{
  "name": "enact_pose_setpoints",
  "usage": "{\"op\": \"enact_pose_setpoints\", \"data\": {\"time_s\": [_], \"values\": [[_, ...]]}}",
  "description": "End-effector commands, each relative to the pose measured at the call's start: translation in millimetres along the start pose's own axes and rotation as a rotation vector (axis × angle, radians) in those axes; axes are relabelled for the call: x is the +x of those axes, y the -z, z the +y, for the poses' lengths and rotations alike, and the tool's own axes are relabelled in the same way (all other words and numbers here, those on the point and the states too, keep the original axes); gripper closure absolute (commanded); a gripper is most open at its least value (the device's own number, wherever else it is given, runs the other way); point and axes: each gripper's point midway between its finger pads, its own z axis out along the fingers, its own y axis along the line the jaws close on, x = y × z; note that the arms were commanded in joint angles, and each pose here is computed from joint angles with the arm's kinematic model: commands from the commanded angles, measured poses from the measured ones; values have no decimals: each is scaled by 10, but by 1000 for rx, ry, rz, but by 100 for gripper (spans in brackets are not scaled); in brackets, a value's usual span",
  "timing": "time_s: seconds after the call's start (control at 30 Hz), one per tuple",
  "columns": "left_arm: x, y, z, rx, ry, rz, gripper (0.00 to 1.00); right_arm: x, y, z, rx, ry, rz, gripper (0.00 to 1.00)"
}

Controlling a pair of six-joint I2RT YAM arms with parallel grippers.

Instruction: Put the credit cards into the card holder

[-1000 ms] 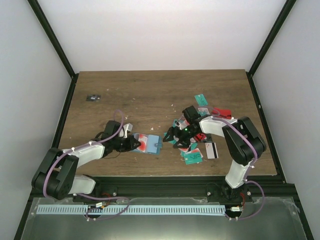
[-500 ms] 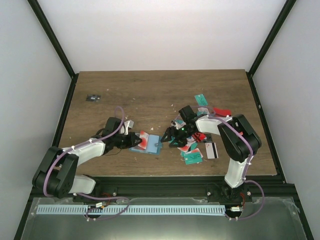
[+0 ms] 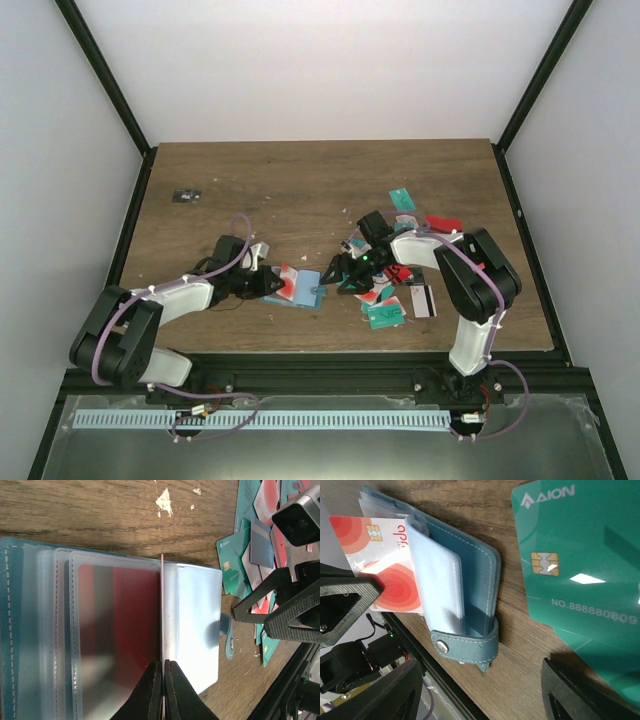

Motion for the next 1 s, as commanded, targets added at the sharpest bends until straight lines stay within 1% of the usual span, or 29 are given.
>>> {"op": "enact_pose_setpoints", "data": {"time_s": [0.0, 0.47, 0.7, 0.97], "values": [[-17, -37, -86, 36, -23, 1, 96, -7, -81, -53, 21, 14, 11, 33], [-9, -95, -153, 51, -26, 2, 96, -34, -108, -50, 11, 15, 12, 34], [-66, -26, -229, 48, -43, -22, 96, -14, -114, -75, 14, 12, 13, 34], [-17, -17, -212, 46, -38, -11, 96, -26, -110, -68, 13, 12, 9, 34]]}}
